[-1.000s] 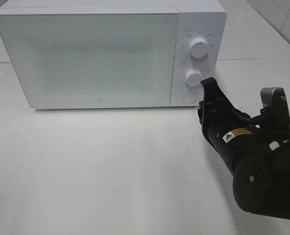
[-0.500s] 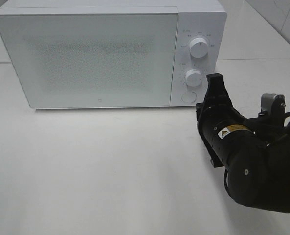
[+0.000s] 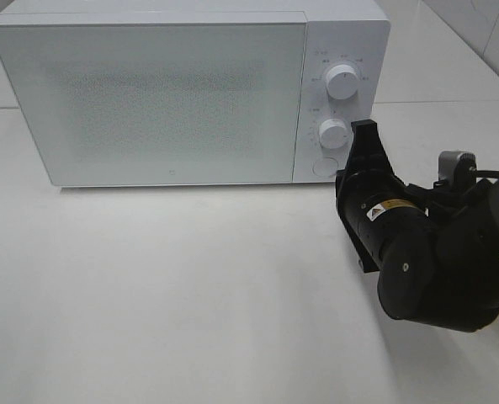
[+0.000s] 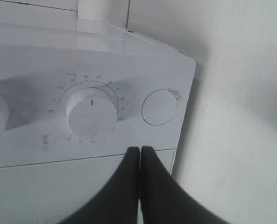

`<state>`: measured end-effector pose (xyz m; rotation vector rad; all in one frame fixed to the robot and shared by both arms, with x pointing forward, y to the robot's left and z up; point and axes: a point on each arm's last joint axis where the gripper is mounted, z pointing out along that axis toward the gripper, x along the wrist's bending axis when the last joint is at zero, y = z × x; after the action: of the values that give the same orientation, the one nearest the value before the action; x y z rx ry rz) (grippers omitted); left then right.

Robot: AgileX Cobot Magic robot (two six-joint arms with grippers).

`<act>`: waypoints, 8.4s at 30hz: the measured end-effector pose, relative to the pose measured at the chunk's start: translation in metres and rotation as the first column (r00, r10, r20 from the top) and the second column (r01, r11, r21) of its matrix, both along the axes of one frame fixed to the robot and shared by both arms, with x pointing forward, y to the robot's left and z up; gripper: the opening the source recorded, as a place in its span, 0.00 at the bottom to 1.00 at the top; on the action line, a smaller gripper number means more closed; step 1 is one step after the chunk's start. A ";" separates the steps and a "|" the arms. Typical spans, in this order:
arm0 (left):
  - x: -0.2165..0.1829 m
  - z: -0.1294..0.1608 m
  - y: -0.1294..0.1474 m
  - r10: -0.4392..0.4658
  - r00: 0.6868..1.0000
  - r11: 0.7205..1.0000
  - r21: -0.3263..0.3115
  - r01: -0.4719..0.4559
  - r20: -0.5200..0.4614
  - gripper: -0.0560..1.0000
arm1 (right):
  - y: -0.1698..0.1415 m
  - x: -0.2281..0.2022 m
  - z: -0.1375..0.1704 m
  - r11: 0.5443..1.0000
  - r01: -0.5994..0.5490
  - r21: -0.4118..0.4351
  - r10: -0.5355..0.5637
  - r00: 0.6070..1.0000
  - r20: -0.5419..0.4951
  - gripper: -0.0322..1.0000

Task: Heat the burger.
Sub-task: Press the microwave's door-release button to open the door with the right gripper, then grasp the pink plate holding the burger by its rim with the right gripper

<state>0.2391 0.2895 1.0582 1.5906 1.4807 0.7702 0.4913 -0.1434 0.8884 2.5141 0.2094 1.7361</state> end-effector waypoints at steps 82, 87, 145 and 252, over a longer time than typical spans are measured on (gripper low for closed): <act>0.000 0.000 0.000 0.000 1.000 1.000 0.000 0.000 0.000 0.79 | 0.007 0.092 -0.036 0.997 0.072 0.017 -0.071 0.995 -0.067 0.04; 0.000 0.000 0.000 0.000 1.000 1.000 0.000 0.000 0.000 0.79 | 0.009 0.096 -0.038 0.997 0.078 0.008 -0.077 0.994 -0.072 0.04; 0.000 0.000 0.000 0.000 1.000 1.000 0.000 0.000 0.000 0.79 | 0.000 0.071 -0.011 0.999 -0.044 0.001 0.044 0.993 -0.109 0.04; 0.000 0.000 0.000 0.000 1.000 1.000 0.000 0.000 0.000 0.79 | -0.137 -0.019 0.067 0.025 -1.000 -0.009 0.262 0.015 -0.965 0.81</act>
<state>0.2391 0.2895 1.0582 1.5906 1.4807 0.7702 0.4722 -0.2802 0.9554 2.0298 2.3158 -0.1196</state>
